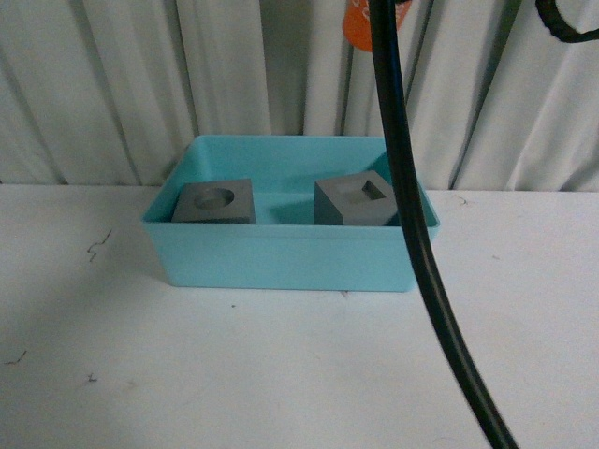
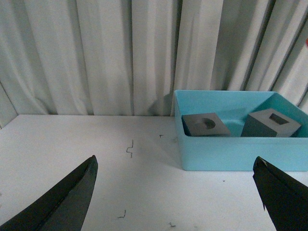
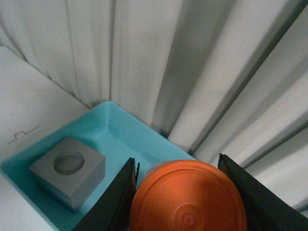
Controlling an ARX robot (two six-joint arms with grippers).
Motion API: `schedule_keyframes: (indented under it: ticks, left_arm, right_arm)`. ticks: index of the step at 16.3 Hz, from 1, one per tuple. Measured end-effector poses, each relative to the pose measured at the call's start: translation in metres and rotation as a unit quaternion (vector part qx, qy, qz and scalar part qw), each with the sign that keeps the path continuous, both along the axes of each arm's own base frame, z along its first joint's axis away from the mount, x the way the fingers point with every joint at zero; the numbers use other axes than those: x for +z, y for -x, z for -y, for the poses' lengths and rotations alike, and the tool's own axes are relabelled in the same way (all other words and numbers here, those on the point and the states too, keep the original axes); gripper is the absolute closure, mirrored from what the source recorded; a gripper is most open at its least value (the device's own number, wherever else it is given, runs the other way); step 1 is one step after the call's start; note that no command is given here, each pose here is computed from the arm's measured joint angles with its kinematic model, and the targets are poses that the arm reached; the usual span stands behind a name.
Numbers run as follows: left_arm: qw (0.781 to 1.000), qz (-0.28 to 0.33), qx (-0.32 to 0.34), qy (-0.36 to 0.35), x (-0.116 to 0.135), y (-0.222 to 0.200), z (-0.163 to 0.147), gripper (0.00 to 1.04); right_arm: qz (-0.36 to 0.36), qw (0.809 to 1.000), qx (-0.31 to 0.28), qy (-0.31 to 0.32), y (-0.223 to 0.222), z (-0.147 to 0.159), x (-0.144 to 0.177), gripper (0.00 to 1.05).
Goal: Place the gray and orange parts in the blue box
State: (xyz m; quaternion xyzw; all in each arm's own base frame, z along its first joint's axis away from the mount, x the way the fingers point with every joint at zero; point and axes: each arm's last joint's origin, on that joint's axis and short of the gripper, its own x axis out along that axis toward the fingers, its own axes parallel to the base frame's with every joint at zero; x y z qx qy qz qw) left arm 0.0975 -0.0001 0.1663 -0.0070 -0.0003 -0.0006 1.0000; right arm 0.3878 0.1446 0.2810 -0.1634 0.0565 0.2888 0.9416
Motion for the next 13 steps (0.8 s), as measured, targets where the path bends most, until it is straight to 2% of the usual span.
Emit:
schedule_keyframes:
  ticks: [3,5,7,10,13]
  left_arm:
    - [1.0,0.0,0.0,0.0,0.0,0.0,0.0,0.07]
    - [1.0,0.0,0.0,0.0,0.0,0.0,0.0,0.07]
    - [1.0,0.0,0.0,0.0,0.0,0.0,0.0,0.07]
    - [1.0,0.0,0.0,0.0,0.0,0.0,0.0,0.07]
    - [1.0,0.0,0.0,0.0,0.0,0.0,0.0,0.07]
  right_arm:
    - [-0.076,0.996,-0.028,0.031,-0.05,-0.035,-0.042,0.57]
    - [-0.092,0.995,-0.034,0.029,-0.063,-0.057,-0.045,0.57]
    - [-0.131,0.99,-0.044,0.026,-0.072,-0.072,-0.064,0.57]
    - [-0.186,0.979,-0.067,0.041,-0.079,-0.08,-0.105,0.57]
    - [-0.202,0.975,-0.077,0.04,-0.085,-0.086,-0.118,0.57]
